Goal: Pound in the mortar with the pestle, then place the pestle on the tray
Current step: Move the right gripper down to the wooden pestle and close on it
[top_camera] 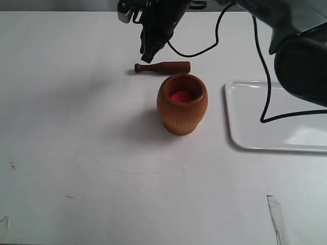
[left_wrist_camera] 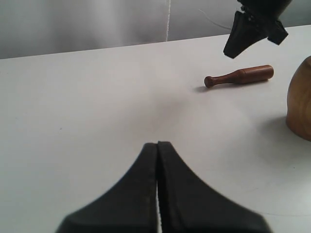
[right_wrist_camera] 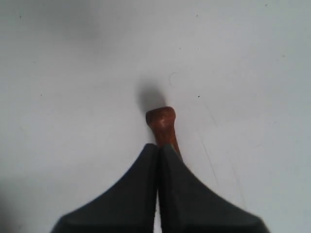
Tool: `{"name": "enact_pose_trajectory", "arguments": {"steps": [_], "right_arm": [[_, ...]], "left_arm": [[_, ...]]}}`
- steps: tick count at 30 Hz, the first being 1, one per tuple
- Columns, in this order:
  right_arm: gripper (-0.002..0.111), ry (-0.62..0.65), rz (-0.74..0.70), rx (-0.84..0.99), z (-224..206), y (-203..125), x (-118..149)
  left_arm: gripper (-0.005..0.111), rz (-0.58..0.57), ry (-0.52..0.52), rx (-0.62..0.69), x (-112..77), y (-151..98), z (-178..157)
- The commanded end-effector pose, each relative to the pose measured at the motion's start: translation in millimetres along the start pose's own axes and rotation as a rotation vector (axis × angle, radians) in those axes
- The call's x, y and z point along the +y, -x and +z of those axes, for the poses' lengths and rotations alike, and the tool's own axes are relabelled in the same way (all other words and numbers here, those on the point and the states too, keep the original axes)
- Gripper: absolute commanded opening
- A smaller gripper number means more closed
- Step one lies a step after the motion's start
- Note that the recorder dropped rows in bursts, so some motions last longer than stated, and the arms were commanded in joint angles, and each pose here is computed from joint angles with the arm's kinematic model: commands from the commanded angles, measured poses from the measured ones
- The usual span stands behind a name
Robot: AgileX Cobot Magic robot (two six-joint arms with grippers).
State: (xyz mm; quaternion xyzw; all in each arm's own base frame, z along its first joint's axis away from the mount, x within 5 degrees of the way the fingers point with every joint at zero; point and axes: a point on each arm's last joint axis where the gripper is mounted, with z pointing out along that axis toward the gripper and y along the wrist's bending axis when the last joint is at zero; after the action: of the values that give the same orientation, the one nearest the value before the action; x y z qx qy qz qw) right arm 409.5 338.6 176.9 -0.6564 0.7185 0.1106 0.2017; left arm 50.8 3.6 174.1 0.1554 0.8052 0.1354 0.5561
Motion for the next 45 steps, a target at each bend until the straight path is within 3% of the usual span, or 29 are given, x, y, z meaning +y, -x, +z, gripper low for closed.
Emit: {"name": "enact_pose_trajectory", "arguments": {"steps": [1, 5, 8, 34, 39, 41, 43, 45], "right_arm": [[0.015, 0.024, -0.023, 0.014, 11.2, -3.1, 1.9], [0.042, 0.012, -0.015, -0.005, 15.9, -2.7, 0.5], [0.053, 0.012, 0.0, -0.034, 19.6, -0.3, 1.0], [0.054, -0.001, -0.028, 0.044, 61.6, -19.3, 0.6], [0.042, 0.02, -0.011, 0.065, 66.8, -21.6, 4.0], [0.028, 0.029, -0.021, 0.091, 67.8, -24.3, 5.0], [0.0, 0.022, -0.044, 0.116, 68.4, -24.4, 6.4], [0.0, -0.017, -0.088, 0.149, 68.1, -23.9, 5.6]], "left_arm": [[0.0, -0.012, -0.008, -0.007, -0.6, 0.4, 0.0], [0.0, -0.012, -0.008, -0.007, -0.6, 0.4, 0.0], [0.0, -0.012, -0.008, -0.007, -0.6, 0.4, 0.0], [0.0, -0.012, -0.008, -0.007, -0.6, 0.4, 0.0], [0.0, -0.012, -0.008, -0.007, -0.6, 0.4, 0.0], [0.0, -0.012, -0.008, -0.007, -0.6, 0.4, 0.0], [0.0, -0.012, -0.008, -0.007, -0.6, 0.4, 0.0], [0.0, -0.012, -0.008, -0.007, -0.6, 0.4, 0.0]]}}
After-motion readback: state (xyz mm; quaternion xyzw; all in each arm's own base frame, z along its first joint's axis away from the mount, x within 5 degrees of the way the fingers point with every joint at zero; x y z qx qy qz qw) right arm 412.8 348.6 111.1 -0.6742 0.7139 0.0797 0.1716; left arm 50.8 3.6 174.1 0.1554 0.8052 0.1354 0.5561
